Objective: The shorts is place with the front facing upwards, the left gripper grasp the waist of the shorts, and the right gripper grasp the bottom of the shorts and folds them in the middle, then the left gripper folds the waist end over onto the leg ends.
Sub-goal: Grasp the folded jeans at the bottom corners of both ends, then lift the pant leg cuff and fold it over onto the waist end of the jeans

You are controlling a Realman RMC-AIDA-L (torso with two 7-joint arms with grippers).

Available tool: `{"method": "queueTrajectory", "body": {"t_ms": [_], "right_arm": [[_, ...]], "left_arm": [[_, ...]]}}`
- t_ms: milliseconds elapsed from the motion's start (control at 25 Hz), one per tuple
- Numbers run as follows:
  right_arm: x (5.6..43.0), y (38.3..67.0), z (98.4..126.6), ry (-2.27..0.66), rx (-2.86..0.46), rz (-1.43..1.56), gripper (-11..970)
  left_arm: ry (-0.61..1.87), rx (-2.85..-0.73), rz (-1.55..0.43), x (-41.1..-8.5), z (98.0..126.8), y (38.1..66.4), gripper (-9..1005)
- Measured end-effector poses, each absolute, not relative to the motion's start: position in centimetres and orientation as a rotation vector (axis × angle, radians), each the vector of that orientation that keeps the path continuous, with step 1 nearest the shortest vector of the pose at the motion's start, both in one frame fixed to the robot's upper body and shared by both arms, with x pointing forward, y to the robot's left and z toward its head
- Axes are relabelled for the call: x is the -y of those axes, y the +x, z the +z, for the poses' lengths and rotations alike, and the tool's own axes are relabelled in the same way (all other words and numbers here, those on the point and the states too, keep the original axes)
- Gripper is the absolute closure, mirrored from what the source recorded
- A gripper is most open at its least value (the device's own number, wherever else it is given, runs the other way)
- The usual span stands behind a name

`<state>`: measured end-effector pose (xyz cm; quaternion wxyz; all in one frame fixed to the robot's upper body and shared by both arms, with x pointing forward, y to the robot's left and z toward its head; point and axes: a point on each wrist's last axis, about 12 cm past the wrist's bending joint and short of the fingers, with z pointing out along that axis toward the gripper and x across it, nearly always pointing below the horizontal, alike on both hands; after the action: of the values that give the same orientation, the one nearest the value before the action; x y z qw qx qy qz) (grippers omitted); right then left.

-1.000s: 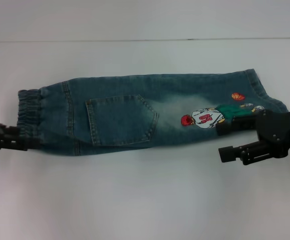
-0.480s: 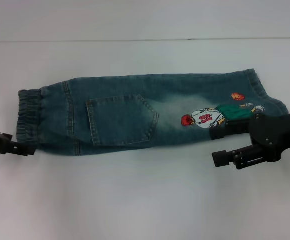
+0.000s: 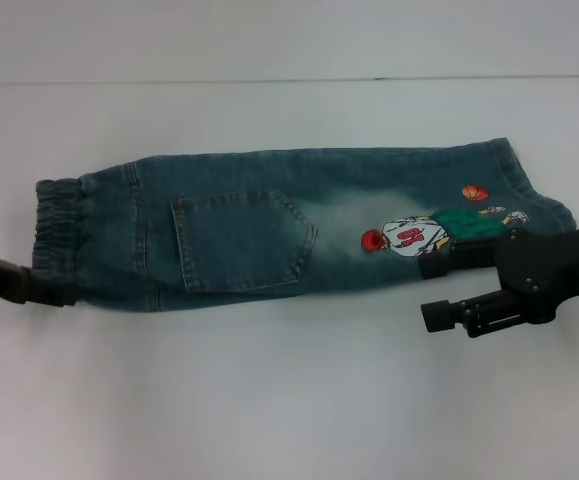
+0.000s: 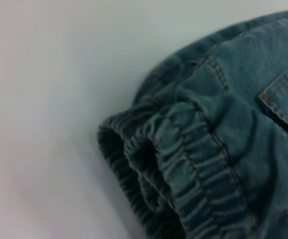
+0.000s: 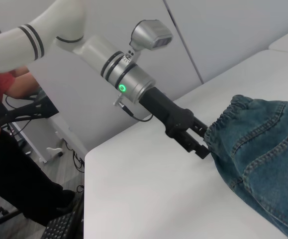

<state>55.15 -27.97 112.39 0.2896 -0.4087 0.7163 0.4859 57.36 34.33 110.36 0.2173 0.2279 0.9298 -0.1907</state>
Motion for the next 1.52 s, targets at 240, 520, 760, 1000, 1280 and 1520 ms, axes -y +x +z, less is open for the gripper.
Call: {"method": "queueTrajectory", "body": {"t_ms": [240, 520, 760, 1000, 1280, 1520], "right_arm": [[27.9, 55.2, 112.3, -1.094, -1.908, 1.284, 72], [27.5, 55.2, 112.1, -1.108, -1.91, 1.283, 78], [27.5, 55.3, 112.0, -1.101, -1.915, 1.27, 82], [27.5, 55.3, 111.9, -1.101, -1.913, 1.268, 87], [27.0, 55.6, 111.4, -1.124, -1.934, 1.222, 92], [26.4, 55.8, 111.0, -1.14, -1.94, 1.197, 295]], "left_arm": [[0.658, -2.591, -0.539, -34.4, 110.5, 57.2, 279], [0.649, -2.584, -0.547, -34.3, 110.5, 57.1, 481], [0.66, -2.58, -0.548, -34.1, 110.6, 57.3, 744], [0.663, -2.575, -0.549, -34.0, 110.8, 57.4, 954], [0.68, -2.547, -0.57, -34.0, 111.5, 57.5, 983], [0.703, -2.519, -0.603, -33.8, 112.4, 57.5, 983]]}}
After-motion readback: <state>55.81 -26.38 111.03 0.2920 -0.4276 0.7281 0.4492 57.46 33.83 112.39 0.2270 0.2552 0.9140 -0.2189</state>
